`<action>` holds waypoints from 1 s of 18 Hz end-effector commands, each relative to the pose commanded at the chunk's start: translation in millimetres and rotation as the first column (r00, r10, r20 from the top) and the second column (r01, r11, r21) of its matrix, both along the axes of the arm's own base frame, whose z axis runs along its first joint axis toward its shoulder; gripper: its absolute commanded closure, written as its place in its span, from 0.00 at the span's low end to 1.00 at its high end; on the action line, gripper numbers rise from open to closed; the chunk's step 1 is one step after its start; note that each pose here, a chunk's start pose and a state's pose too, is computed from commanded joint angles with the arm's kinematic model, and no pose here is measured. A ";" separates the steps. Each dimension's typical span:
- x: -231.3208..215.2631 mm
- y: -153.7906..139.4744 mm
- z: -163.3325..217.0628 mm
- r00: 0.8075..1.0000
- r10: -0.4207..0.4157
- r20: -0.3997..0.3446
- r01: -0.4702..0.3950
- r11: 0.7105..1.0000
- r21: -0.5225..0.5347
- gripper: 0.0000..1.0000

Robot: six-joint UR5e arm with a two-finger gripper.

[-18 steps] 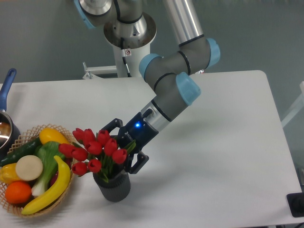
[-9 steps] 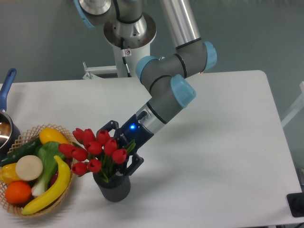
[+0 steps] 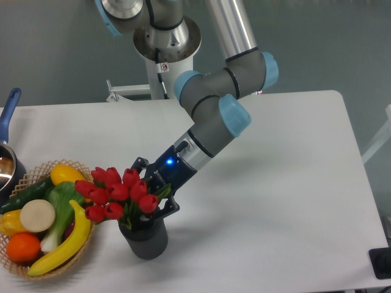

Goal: Pick up the flowers from the vase
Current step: 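Close the gripper on the tulip stems, then lift the tulip bunch up out of the black vase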

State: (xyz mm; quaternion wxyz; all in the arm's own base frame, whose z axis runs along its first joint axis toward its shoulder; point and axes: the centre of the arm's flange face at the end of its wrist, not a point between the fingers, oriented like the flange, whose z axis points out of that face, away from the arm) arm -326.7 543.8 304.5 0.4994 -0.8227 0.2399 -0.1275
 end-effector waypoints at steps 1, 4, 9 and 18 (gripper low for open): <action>-0.6 -0.6 0.9 1.000 0.001 0.001 -0.001 1.000 0.001 0.50; -3.4 -1.8 3.2 1.000 0.009 0.004 -0.009 1.000 0.002 0.50; -7.4 -5.3 12.8 0.999 0.022 0.023 -0.023 1.000 0.018 0.50; -17.9 -18.9 59.7 0.994 0.075 0.082 -0.080 0.995 0.066 0.50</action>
